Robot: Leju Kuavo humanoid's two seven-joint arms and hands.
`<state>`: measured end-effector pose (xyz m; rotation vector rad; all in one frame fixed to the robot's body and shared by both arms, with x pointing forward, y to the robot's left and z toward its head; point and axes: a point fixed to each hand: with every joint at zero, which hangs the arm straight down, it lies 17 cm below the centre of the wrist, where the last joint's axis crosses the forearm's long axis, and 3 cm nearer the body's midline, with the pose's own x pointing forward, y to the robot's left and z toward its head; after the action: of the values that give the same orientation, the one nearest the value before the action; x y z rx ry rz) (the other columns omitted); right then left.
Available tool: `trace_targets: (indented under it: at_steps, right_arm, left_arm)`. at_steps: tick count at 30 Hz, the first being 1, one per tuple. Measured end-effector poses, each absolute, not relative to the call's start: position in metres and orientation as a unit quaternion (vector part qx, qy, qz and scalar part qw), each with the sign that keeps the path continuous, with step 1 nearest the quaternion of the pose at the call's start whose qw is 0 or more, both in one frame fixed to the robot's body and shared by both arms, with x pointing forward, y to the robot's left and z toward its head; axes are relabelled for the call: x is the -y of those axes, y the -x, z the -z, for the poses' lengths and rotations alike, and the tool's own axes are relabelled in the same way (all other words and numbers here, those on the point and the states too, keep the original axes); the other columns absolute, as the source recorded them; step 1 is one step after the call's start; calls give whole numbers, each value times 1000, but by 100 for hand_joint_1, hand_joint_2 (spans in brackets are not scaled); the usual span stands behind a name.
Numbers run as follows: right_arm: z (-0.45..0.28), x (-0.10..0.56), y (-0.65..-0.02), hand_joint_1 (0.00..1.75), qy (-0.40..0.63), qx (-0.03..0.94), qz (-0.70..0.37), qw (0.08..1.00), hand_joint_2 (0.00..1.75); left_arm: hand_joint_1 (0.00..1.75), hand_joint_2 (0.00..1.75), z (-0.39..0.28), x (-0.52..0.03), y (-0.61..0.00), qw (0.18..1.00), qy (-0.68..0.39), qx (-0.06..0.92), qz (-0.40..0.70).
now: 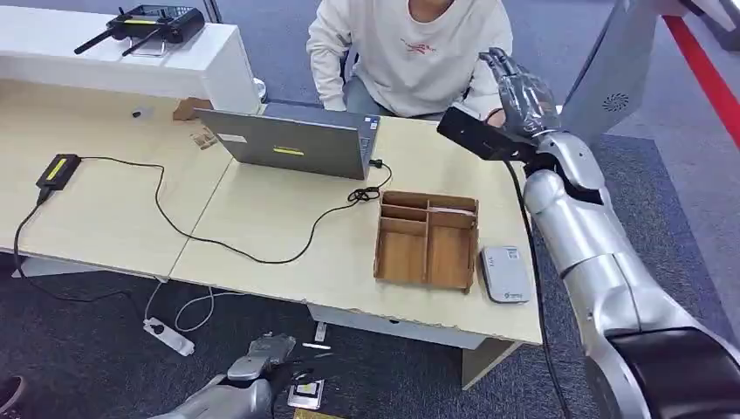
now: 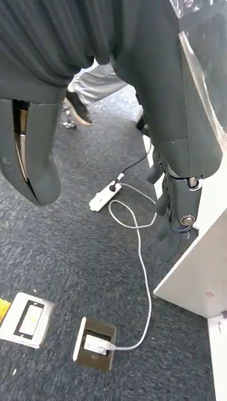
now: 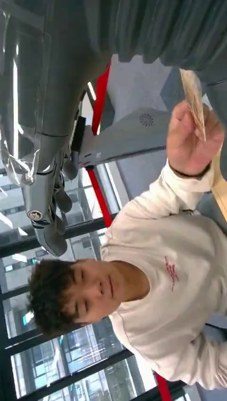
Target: Pass the card to the sensor for recognition and then transmit it.
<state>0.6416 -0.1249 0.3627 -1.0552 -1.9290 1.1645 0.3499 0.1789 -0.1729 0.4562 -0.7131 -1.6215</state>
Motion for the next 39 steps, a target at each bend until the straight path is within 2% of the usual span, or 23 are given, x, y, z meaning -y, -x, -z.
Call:
trace_targets:
  at_steps: [8, 14, 39]
  right_arm:
    - [-373, 96, -639, 0, 387, 739, -452, 316, 175]
    - [-376, 100, -643, 0, 395, 733, -450, 322, 175]
    - [-328, 177, -661, 0, 450, 670, -457, 374, 175]
  left_arm:
    - [0, 175, 178, -187, -345, 625, -184, 304, 695]
    - [0, 175, 179, -193, -344, 629, -183, 301, 694]
    - [0, 175, 179, -197, -345, 627, -188, 294, 697]
